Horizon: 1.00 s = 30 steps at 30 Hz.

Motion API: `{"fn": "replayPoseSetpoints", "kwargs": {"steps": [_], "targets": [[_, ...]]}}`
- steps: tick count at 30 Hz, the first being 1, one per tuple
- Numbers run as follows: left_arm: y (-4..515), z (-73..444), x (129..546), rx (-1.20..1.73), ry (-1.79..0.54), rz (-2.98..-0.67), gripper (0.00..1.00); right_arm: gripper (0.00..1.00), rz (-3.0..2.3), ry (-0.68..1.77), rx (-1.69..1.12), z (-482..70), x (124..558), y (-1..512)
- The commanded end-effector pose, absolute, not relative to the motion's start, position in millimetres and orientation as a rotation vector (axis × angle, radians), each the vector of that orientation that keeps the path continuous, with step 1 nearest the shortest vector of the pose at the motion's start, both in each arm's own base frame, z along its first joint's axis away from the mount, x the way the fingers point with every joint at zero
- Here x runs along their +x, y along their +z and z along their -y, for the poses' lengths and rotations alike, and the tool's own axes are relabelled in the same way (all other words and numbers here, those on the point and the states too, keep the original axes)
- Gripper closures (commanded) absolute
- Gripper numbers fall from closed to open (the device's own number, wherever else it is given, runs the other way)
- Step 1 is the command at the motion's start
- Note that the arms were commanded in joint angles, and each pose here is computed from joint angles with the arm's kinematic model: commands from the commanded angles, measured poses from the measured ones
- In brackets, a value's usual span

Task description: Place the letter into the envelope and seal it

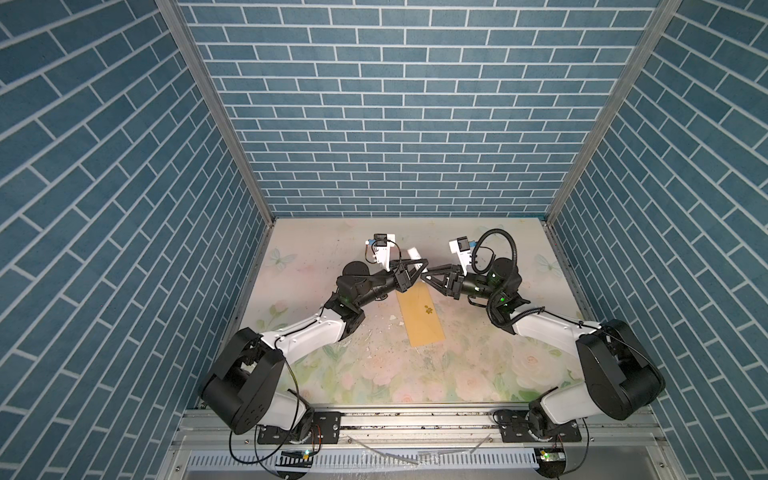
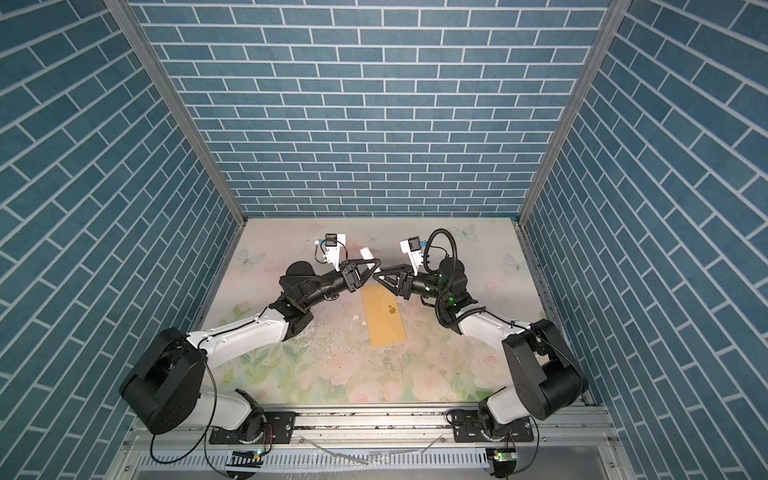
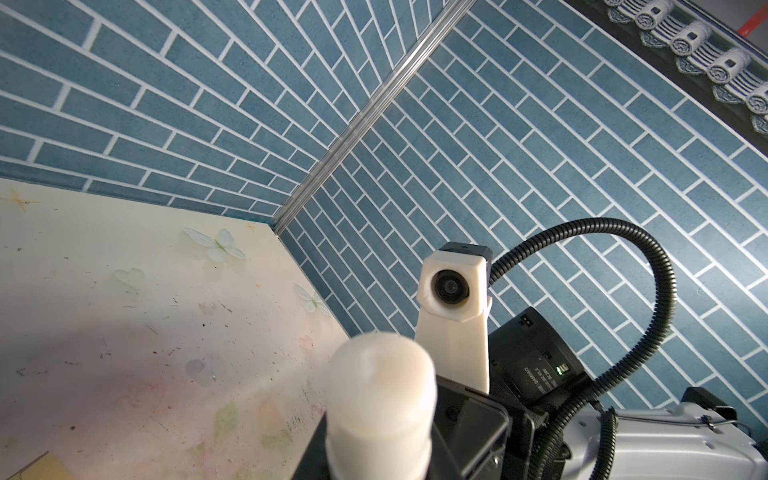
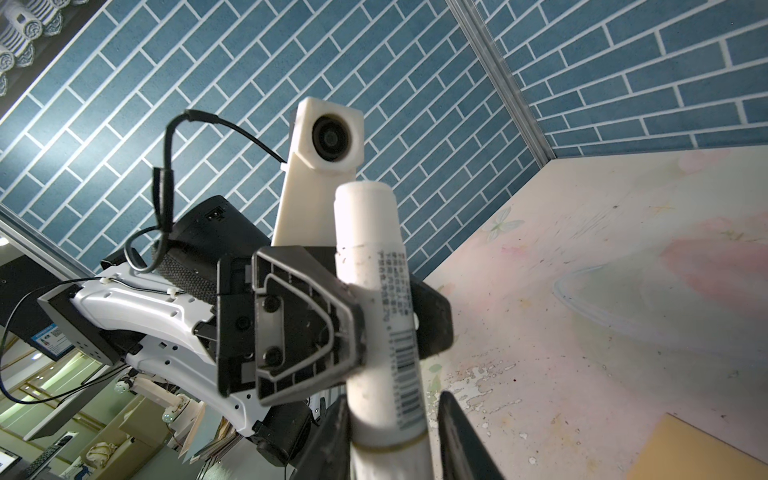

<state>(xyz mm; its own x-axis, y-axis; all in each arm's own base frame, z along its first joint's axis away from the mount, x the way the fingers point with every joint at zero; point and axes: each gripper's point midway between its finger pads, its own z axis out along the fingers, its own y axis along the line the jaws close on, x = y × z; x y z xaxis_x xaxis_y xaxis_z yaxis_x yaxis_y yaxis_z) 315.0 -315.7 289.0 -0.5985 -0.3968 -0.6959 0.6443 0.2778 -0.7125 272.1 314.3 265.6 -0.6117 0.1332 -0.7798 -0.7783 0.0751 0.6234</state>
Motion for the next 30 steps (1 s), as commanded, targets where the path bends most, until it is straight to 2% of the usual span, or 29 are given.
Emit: {"fn": "replayPoseSetpoints", "kwargs": {"steps": [1,6,10,13,22,30], "targets": [[306.1,318.6,315.5,0.262,-1.480,-1.600,1.00,0.69,-1.643,1.654,-0.657,-314.4,269.3,263.6],[301.1,317.0,316.2,0.251,-1.470,-1.612,1.00,0.87,-1.653,1.638,-0.631,-312.7,271.5,262.9],[293.4,317.1,320.2,0.244,-1.439,-1.638,1.00,1.00,-1.695,1.537,-0.579,-308.2,282.0,259.7],[285.9,316.9,324.7,0.234,-1.406,-1.669,1.00,1.00,-1.758,1.376,-0.521,-299.5,294.3,254.2],[271.1,312.0,329.1,0.211,-1.337,-1.721,1.00,1.00,-1.884,0.601,-0.527,-281.2,310.9,244.6],[266.7,315.5,333.3,0.204,-1.331,-1.732,1.00,1.00,-1.853,0.157,-0.539,-286.7,322.9,249.5]]}}
